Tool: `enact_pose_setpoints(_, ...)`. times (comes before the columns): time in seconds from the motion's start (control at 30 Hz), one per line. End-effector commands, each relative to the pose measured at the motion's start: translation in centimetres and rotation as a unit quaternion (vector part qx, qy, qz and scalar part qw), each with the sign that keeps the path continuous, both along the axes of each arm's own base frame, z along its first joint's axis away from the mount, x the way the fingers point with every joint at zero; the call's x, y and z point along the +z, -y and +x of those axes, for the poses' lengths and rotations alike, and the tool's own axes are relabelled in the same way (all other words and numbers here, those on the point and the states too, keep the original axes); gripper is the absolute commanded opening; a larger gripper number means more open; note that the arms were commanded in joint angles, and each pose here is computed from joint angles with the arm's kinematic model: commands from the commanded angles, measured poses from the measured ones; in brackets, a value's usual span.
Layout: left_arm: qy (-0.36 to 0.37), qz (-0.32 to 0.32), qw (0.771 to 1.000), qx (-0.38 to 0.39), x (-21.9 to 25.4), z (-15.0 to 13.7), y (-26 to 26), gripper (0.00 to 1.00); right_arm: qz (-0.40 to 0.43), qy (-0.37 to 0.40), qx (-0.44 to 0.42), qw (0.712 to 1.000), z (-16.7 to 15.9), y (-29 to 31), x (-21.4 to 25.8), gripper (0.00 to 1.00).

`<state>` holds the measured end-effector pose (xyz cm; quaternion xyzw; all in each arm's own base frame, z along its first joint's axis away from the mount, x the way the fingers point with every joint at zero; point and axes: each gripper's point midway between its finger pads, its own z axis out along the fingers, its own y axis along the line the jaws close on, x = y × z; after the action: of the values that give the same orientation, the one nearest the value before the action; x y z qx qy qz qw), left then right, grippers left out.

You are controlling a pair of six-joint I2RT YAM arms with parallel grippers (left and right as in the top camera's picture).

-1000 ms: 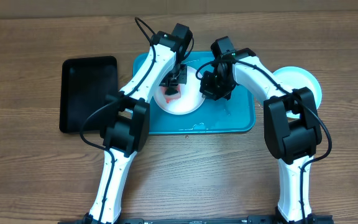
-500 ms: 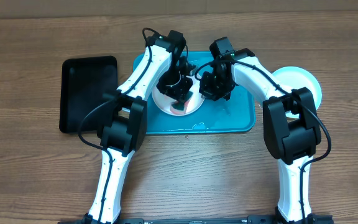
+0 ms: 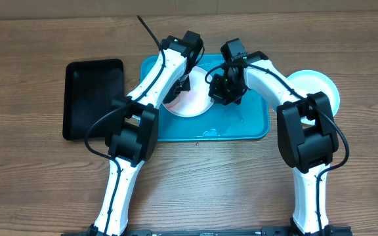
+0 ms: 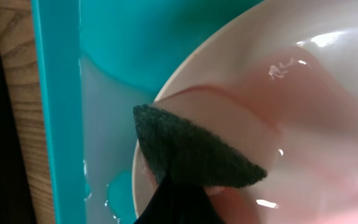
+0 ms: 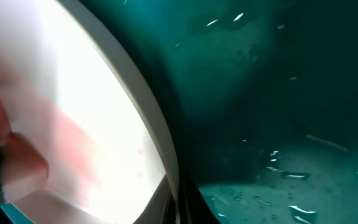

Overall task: Clean dirty plates on tray and stack at the side
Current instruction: 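Scrub the white plate with the sponge while right gripper holds its rim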

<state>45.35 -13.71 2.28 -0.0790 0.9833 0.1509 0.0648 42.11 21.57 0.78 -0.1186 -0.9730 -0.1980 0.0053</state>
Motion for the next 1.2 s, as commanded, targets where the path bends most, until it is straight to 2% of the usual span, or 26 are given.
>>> enact_pose_setpoints(0.0,-0.040,0.007,0.999,-0.032,-1.9,-0.4,-1.1,0.04,-0.028,-0.015,-0.002,0.999,-0.4,1.1,-1.8,0.04)
enact_pose_setpoints(0.1,-0.110,-0.121,0.975,-0.153,-2.7,-2.3,3.3,0.04,-0.028,-0.015,-0.002,0.999,-0.4,1.1,-1.8,0.04)
enact_pose_setpoints(0.23,-0.144,-0.301,0.895,-0.297,-1.7,-4.6,9.3,0.04,-0.028,-0.015,-0.002,0.999,-0.4,1.1,-1.8,0.04)
enact_pose_setpoints(0.3,-0.140,-0.355,0.864,-0.328,-0.9,-5.1,11.2,0.04,-0.028,-0.017,-0.002,0.999,-0.5,1.1,-1.8,0.04)
enact_pose_setpoints(0.33,-0.135,-0.366,0.859,-0.332,-0.7,-5.1,11.6,0.04,-0.029,-0.018,-0.002,0.999,-0.5,1.1,-1.8,0.04)
enact_pose_setpoints(0.4,-0.121,-0.364,0.863,-0.330,-0.8,-4.4,11.8,0.04,-0.029,-0.019,-0.002,0.999,-0.6,1.1,-1.8,0.04)
enact_pose_setpoints(0.47,-0.102,-0.346,0.879,-0.312,-1.1,-3.1,11.5,0.04,-0.030,-0.020,-0.002,0.999,-0.6,1.1,-1.8,0.04)
enact_pose_setpoints(0.6,-0.043,-0.233,0.948,-0.214,-2.4,0.7,8.2,0.04,-0.030,-0.020,-0.002,0.999,-0.6,1.1,-1.8,0.04)
enact_pose_setpoints(0.7,0.003,-0.135,0.983,-0.125,-2.3,2.8,4.6,0.04,-0.030,-0.020,-0.002,0.999,-0.6,1.1,-1.8,0.04)
enact_pose_setpoints(0.77,0.034,-0.058,0.996,-0.062,-1.9,3.6,1.7,0.04,-0.030,-0.020,-0.002,0.999,-0.6,1.1,-1.8,0.04)
enact_pose_setpoints(0.87,0.048,0.004,0.999,-0.017,-1.3,3.3,-0.7,0.04,-0.030,-0.020,-0.002,0.999,-0.6,1.2,-1.8,0.04)
enact_pose_setpoints(0.97,0.006,-0.013,0.999,-0.033,-1.8,1.8,-0.2,0.04,-0.030,-0.020,-0.002,0.999,-0.6,1.1,-1.8,0.04)
enact_pose_setpoints(1.03,-0.047,-0.059,0.995,-0.070,-2.3,-0.1,1.2,0.04,-0.030,-0.020,-0.002,0.999,-0.6,1.1,-1.8,0.04)
enact_pose_setpoints(1.1,-0.104,-0.127,0.979,-0.118,-2.5,-2.2,3.4,0.04,-0.030,-0.020,-0.002,0.999,-0.6,1.2,-1.8,0.04)
enact_pose_setpoints(1.17,-0.149,-0.212,0.950,-0.175,-2.2,-4.2,6.1,0.04,-0.030,-0.020,-0.002,0.999,-0.6,1.1,-1.8,0.04)
